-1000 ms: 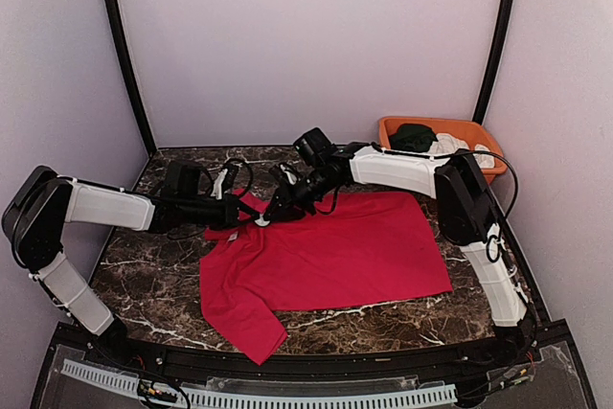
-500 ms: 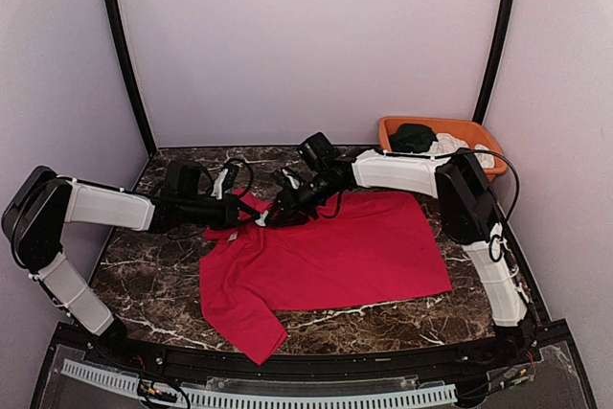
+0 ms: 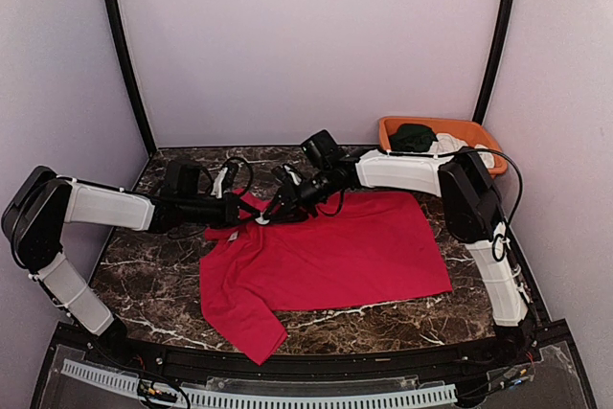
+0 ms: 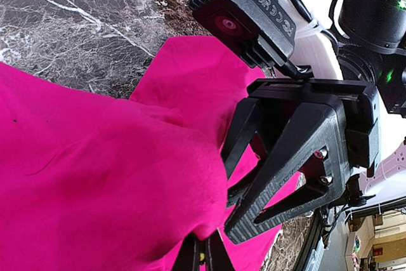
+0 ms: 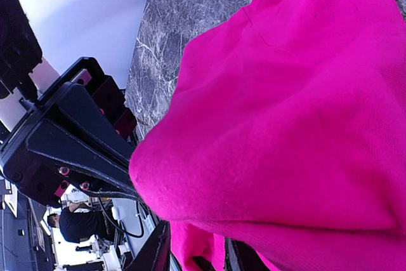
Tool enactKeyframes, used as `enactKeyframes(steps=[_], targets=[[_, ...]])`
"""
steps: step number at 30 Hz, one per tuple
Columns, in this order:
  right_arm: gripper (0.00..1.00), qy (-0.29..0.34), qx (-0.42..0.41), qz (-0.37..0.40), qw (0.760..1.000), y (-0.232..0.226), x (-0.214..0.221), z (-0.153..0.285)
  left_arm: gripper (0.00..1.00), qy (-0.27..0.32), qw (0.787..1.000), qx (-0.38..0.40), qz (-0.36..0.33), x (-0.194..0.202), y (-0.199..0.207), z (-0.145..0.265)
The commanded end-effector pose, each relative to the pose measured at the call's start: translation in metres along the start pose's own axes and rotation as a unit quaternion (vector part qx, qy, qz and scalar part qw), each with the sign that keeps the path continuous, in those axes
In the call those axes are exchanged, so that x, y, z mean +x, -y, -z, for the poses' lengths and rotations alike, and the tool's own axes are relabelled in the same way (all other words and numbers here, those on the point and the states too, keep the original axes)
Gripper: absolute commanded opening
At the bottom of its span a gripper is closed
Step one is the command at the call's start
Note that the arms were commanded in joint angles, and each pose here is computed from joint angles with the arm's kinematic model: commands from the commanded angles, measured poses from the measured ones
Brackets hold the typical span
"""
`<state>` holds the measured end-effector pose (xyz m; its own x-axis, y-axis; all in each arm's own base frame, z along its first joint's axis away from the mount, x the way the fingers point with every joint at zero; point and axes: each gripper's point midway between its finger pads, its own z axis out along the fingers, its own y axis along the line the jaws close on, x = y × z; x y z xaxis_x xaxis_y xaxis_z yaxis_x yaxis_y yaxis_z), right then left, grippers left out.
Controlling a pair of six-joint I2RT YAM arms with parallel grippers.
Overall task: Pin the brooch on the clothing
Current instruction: Pin the brooch onto the flattened clothing.
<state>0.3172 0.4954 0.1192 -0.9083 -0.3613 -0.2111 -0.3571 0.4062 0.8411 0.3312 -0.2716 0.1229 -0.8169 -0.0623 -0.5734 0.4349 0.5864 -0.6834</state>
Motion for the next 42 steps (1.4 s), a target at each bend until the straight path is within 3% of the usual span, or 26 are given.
enactKeyframes(steps=[1,5,22,34,42], targets=[[0.28,0.022,-0.023,0.025,0.999,-0.024,-0.016,0.010,0.01,0.008,1.000,0.016,-0.019,-0.008,0.015,0.005],[0.33,0.023,-0.017,0.025,0.999,-0.021,-0.017,0.009,0.01,0.008,1.000,0.019,-0.019,-0.008,0.016,0.006],[0.34,0.028,0.025,0.029,0.999,-0.008,-0.022,0.000,0.01,0.013,0.999,0.032,-0.015,-0.009,0.020,0.006],[0.33,0.013,0.032,0.038,0.999,-0.007,-0.012,-0.010,0.01,0.014,0.999,0.030,-0.012,-0.009,0.019,0.006],[0.25,0.006,0.029,0.040,0.999,-0.006,-0.007,-0.012,0.01,0.017,0.999,0.030,-0.010,-0.010,0.018,0.007]])
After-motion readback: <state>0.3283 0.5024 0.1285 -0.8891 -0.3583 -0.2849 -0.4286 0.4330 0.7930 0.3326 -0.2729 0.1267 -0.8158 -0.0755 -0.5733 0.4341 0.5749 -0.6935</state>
